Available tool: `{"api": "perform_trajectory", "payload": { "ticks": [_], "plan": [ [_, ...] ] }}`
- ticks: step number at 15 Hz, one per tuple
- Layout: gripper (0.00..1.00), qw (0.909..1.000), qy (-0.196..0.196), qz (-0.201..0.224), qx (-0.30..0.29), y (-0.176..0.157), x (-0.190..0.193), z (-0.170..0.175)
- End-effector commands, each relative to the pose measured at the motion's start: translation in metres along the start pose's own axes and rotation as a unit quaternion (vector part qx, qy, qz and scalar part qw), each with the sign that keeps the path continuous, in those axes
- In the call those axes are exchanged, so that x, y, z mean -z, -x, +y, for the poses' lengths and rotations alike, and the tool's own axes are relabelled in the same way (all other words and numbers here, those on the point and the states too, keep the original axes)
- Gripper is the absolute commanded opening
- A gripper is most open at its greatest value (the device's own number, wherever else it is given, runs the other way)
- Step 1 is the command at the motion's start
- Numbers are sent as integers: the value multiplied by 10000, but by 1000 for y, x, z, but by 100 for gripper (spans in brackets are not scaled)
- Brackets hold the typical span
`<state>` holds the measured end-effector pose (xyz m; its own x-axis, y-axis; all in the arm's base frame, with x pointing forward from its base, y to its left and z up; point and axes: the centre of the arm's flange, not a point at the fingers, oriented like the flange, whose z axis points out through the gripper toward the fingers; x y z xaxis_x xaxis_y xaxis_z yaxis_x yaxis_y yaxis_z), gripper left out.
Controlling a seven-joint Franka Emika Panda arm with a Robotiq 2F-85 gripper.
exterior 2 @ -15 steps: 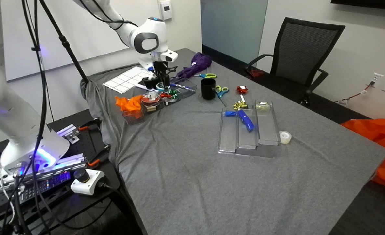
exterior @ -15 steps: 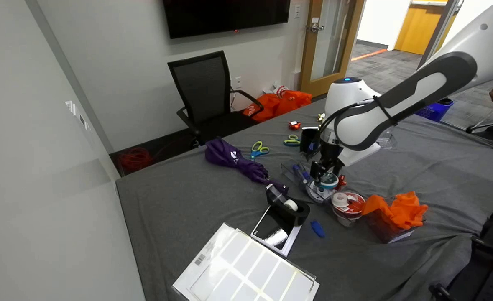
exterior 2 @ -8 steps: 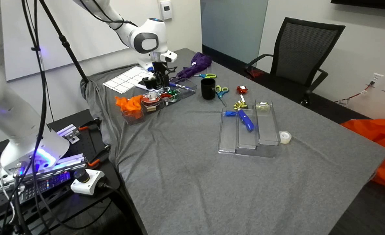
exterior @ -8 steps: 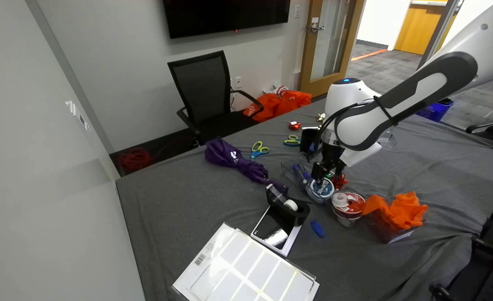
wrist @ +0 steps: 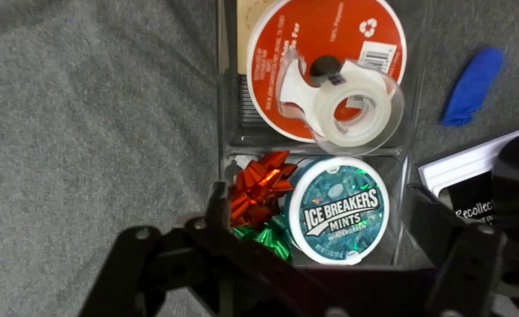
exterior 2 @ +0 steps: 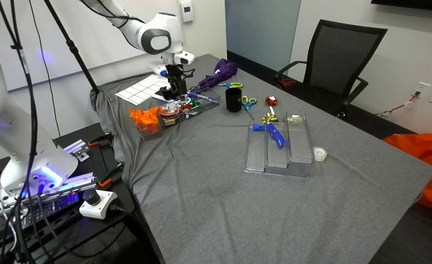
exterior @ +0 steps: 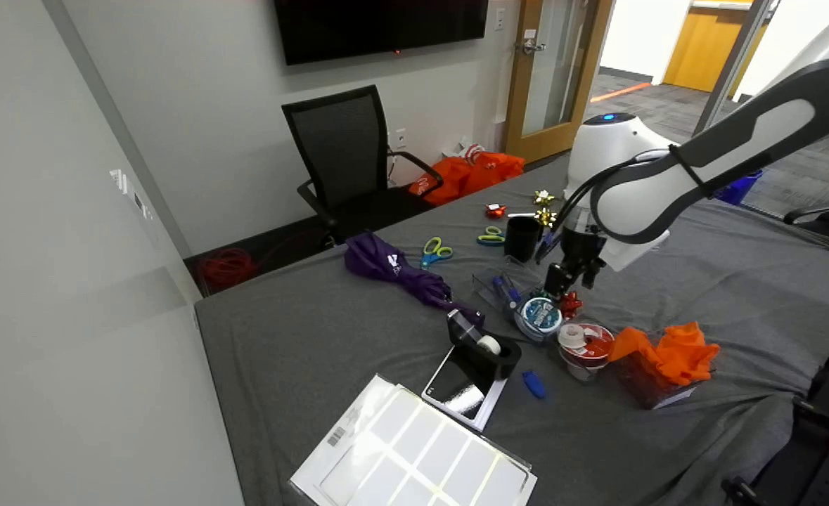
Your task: Move the green and white object to the left
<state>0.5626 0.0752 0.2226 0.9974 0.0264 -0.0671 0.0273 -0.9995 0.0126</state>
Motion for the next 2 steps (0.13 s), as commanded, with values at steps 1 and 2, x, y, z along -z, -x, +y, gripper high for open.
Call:
{"api": "perform_trajectory", "payload": {
  "ticks": [1, 2],
  "plan": [
    [100, 9995, 173, 159, 195, 40, 26, 17],
    [100, 9993, 208, 183, 241, 46, 29, 21]
  ]
}}
